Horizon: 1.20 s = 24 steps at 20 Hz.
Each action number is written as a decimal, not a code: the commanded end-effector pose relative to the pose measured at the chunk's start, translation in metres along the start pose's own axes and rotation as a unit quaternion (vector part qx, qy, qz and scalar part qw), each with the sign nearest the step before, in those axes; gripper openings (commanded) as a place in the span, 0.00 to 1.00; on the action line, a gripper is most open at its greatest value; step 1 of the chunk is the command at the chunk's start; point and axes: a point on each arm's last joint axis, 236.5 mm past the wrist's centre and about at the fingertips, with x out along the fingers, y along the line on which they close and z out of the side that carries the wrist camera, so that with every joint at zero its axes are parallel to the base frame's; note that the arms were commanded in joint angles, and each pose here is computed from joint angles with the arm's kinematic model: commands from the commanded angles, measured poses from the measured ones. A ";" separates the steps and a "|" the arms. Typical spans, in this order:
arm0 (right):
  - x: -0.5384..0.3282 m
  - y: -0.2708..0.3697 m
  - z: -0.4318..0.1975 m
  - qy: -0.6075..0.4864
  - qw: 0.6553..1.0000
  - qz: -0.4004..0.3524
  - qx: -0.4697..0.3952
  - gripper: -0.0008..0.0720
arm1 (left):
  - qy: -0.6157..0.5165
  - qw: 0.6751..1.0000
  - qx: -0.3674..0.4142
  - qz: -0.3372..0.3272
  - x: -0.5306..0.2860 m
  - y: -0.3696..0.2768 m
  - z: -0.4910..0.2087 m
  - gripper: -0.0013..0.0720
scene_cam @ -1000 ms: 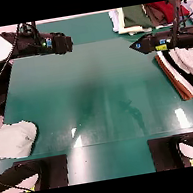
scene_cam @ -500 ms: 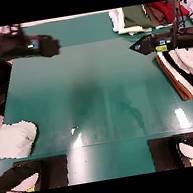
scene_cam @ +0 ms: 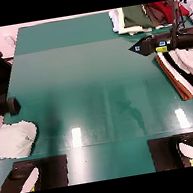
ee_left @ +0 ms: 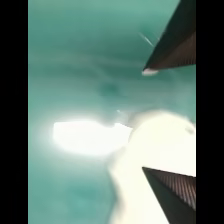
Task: Fold the shirts.
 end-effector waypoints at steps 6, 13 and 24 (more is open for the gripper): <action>0.000 0.001 -0.002 0.004 1.000 0.002 0.000 0.04 | 0.114 0.990 -0.051 0.072 0.106 0.039 -0.116 0.81; -0.007 0.004 0.018 -0.025 1.000 -0.003 -0.012 0.04 | 0.022 0.997 -0.066 0.041 0.049 0.033 -0.037 0.05; -0.116 0.059 0.154 -0.201 0.960 -0.089 -0.174 0.04 | -0.307 0.918 0.140 -0.210 -0.191 -0.174 0.167 0.04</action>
